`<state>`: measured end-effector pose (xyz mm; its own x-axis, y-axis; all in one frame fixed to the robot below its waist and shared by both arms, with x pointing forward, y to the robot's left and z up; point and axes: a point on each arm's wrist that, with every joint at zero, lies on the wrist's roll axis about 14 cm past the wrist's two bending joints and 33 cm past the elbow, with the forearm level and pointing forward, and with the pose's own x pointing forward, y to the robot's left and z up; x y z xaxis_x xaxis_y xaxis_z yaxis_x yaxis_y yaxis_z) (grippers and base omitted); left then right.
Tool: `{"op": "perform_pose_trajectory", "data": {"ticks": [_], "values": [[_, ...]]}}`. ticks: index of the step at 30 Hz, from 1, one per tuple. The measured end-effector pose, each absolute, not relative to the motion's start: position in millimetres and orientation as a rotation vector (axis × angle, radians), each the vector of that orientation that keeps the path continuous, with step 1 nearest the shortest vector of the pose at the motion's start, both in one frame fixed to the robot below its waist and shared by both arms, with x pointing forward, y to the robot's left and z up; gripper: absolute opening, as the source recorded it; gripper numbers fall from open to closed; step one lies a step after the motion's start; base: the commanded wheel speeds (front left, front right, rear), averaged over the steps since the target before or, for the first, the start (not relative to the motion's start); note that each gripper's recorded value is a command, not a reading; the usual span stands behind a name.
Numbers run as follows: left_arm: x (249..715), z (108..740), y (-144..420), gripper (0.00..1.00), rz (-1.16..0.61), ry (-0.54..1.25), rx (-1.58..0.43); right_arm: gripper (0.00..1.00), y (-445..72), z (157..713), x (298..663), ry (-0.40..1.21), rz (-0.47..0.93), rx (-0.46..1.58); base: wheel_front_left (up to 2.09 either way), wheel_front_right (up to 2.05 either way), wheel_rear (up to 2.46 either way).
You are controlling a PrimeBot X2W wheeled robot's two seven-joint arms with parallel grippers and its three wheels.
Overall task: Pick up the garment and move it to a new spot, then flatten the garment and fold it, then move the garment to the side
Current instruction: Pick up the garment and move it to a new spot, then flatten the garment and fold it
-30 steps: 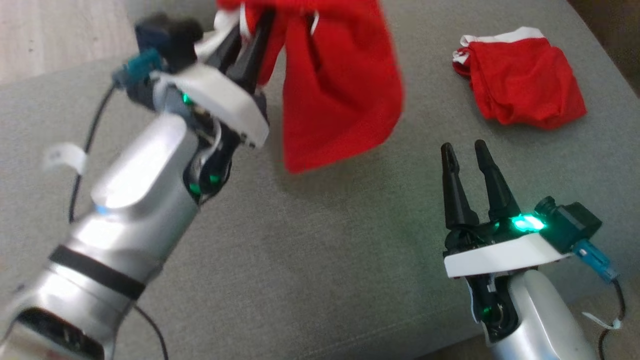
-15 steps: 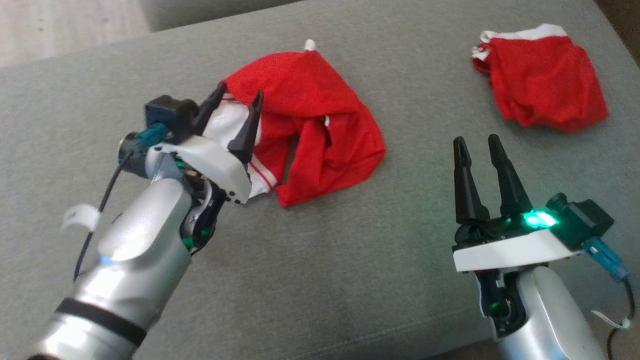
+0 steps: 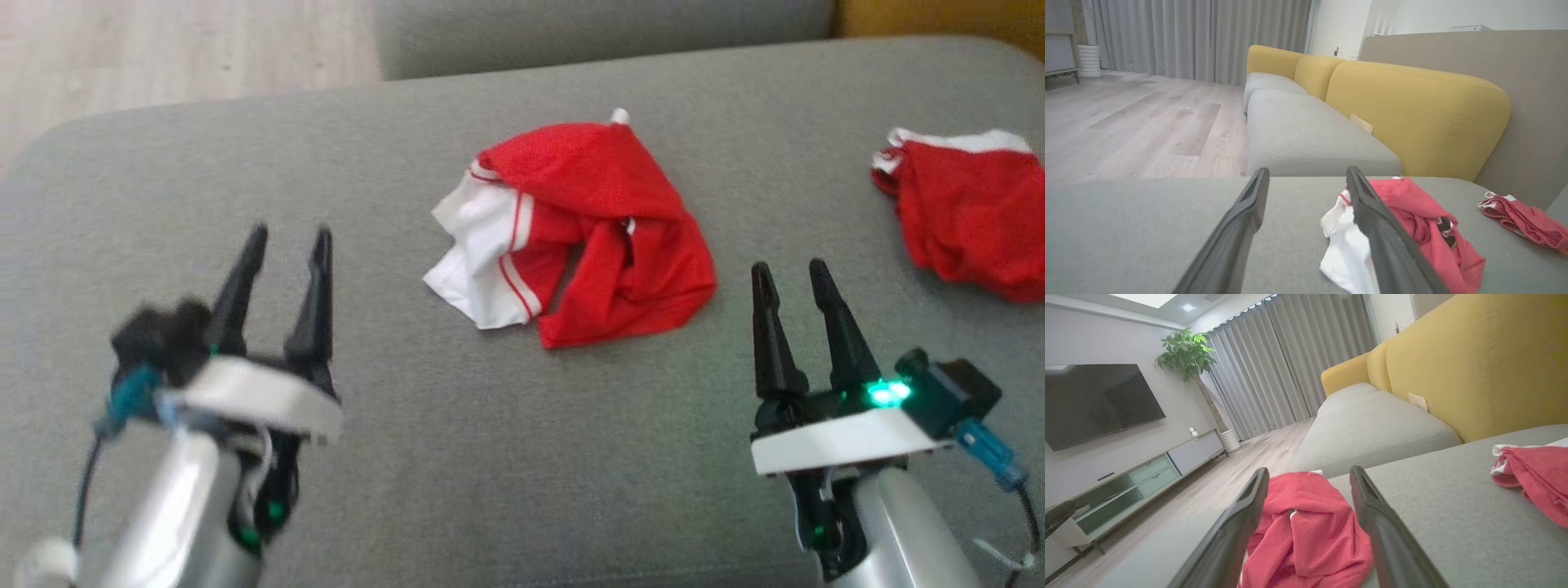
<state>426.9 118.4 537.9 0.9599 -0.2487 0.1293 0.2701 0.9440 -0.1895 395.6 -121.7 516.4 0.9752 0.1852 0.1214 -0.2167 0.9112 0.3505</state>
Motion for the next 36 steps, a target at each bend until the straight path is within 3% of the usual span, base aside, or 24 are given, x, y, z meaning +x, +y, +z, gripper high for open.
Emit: {"op": "perform_pose_trajectory", "data": {"ticks": [8,17,27,36], "values": [[365.2,501.4,124.5,1.00,-0.174,-0.026,-0.313,1.00,-108.9,512.2,391.2,-0.067,0.241,0.368,0.00,0.00,0.00],[363.8,503.3,125.3,1.00,-0.180,-0.046,-0.295,1.00,-99.3,489.7,397.2,0.002,0.263,0.324,0.00,0.00,0.00],[368.7,488.6,135.2,1.00,-0.149,-0.007,-0.287,1.00,-110.9,410.5,427.6,0.321,0.204,0.245,0.00,0.00,0.00],[370.8,480.5,148.0,1.00,-0.103,0.014,-0.295,1.00,-93.1,369.0,443.8,0.488,0.223,0.234,0.00,0.00,0.00]]}}
